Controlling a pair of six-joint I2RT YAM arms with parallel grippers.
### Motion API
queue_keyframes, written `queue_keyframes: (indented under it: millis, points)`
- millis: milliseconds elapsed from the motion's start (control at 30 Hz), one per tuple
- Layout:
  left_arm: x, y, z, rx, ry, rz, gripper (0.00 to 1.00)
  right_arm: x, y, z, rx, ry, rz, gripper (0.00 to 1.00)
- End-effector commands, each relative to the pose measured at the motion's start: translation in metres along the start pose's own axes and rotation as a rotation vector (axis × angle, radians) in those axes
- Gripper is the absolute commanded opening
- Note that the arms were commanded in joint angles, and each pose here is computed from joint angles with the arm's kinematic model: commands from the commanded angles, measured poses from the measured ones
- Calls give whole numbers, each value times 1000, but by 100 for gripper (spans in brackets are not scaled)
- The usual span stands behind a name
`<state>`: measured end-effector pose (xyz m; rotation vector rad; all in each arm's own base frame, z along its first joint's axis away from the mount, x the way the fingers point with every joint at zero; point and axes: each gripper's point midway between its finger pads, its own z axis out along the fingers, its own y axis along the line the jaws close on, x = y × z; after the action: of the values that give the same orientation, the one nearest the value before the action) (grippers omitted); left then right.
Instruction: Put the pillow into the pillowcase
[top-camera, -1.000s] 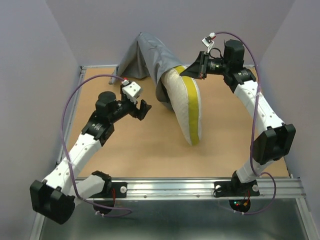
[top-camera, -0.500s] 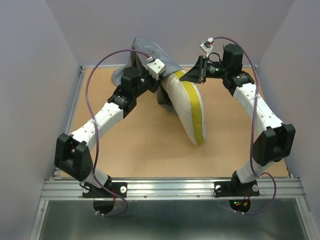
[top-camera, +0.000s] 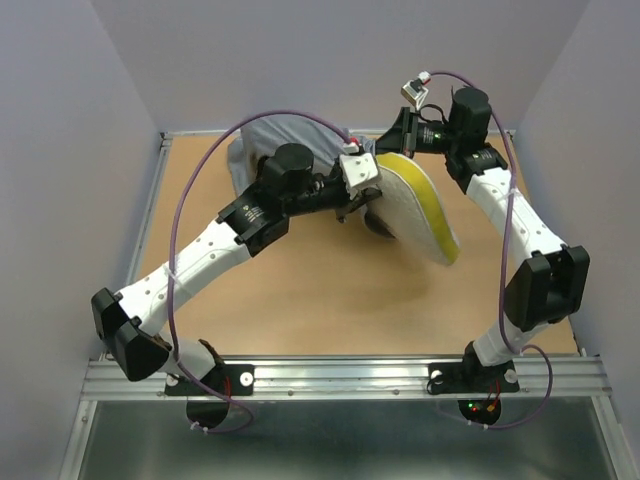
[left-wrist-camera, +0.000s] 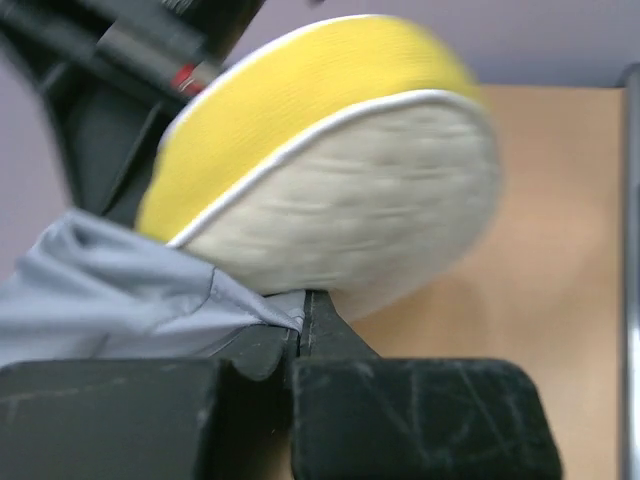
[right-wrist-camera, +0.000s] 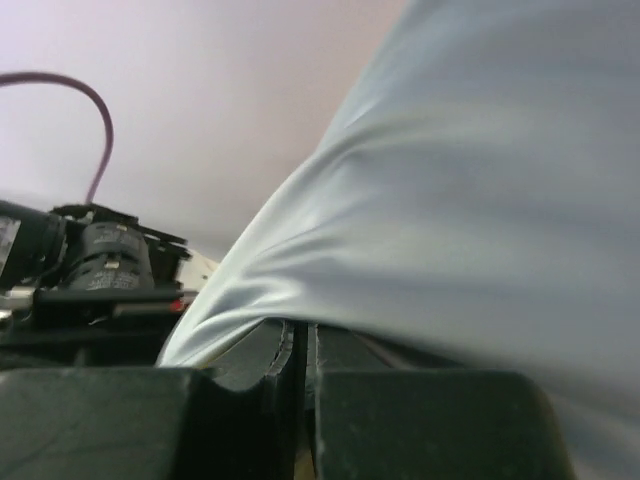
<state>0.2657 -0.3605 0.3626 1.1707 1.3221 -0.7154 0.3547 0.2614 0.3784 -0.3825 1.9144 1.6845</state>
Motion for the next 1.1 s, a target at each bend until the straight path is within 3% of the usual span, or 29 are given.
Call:
queue_keyframes:
  millis: [0,133,233,367,400,533,667,867,1067]
  points:
    - [-106,-50,-26,202,-244,-8,0,-20,42,2,-162,-84,8,1]
    - [-105,-8,-12,148,-224,-118,0,-4,26,1,-151,-102,62,0]
    - [-89,38,5,91,-177,-210,0,22,-28,0,-70,-100,204,1]
    - [-103,75,21,53,-198,-188,0,43,-96,-6,46,-112,330,1]
    - [-91,76,38,84,-170,-224,0,48,-114,-4,67,-102,352,0]
    - [-111,60,52,181,-197,-211,0,42,-132,-1,99,-112,350,1]
    - [-129,6,58,317,-220,-139,0,11,-107,5,43,-141,299,0]
    - [-190,-6,38,336,-360,-168,0,-11,-68,21,-104,-176,388,1]
    - [-152,18,71,204,-270,-242,0,31,-132,7,-19,-126,555,1]
